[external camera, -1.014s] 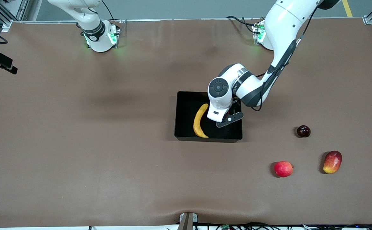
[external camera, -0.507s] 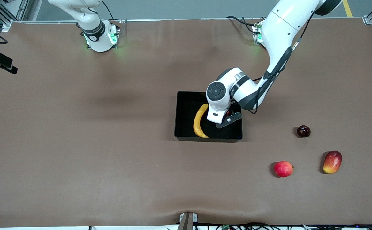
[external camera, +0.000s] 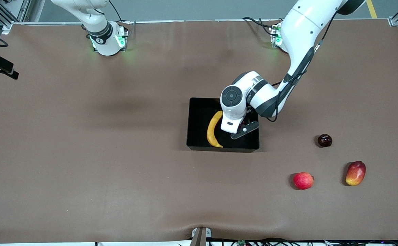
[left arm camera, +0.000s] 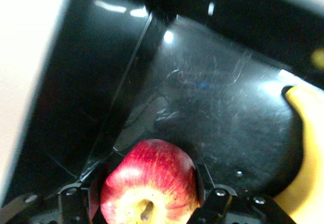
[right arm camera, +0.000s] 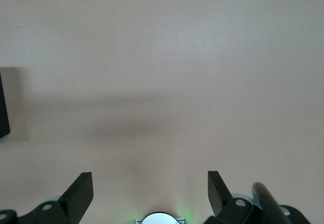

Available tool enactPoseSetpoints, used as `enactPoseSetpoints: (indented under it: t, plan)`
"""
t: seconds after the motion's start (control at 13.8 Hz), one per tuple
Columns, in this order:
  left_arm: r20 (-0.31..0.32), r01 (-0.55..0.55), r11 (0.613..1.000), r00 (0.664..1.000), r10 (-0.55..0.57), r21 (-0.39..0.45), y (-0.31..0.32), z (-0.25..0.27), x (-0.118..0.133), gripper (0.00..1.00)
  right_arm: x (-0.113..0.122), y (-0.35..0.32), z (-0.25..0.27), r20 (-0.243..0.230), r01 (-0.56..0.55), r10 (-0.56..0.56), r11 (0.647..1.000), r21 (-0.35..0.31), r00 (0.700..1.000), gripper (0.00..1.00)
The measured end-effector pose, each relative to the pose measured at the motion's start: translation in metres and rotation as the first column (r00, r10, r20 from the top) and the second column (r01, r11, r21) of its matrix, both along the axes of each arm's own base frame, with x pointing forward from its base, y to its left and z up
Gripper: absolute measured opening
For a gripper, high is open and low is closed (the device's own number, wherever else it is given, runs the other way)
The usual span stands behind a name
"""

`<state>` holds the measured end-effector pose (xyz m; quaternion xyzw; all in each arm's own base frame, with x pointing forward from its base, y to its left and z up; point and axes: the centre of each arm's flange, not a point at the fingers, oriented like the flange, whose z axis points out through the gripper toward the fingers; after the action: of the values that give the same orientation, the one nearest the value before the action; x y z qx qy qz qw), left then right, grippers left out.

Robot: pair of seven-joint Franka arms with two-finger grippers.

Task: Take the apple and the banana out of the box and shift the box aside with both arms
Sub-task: 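Lift the red apple out of the box with the left gripper, then lower the red apple beside the plum and open the left gripper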

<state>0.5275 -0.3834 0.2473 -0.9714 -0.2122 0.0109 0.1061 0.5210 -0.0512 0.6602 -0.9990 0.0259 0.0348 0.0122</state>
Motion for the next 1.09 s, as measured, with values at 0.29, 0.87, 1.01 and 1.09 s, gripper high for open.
enactPoseSetpoints:
  t: [0.29, 0.87, 1.01, 1.09]
  plan:
    - [0.009, 0.047, 0.998, 0.999, -0.047, 0.031, 0.031, 0.106, 0.046, 0.75, 0.0, 0.0, 0.0, 0.0, 0.001, -0.001, 1.0, 0.0, 1.0, 1.0]
    - [-0.066, 0.23, 0.969, 0.969, -0.236, -0.085, 0.276, 0.143, 0.14, 0.75, 0.0, -0.001, 0.0, 0.002, 0.002, -0.002, 1.0, 0.0, 1.0, 1.0]
    - [-0.047, 0.269, 0.956, 0.96, -0.275, -0.115, 0.319, 0.118, 0.155, 0.75, 0.0, -0.001, 0.0, 0.002, 0.002, -0.002, 1.0, 0.0, 1.0, 1.0]
    - [-0.035, 0.289, 0.95, 0.955, -0.295, -0.122, 0.335, 0.103, 0.161, 0.75, 0.0, -0.001, 0.0, 0.002, 0.002, -0.002, 1.0, 0.0, 1.0, 1.0]
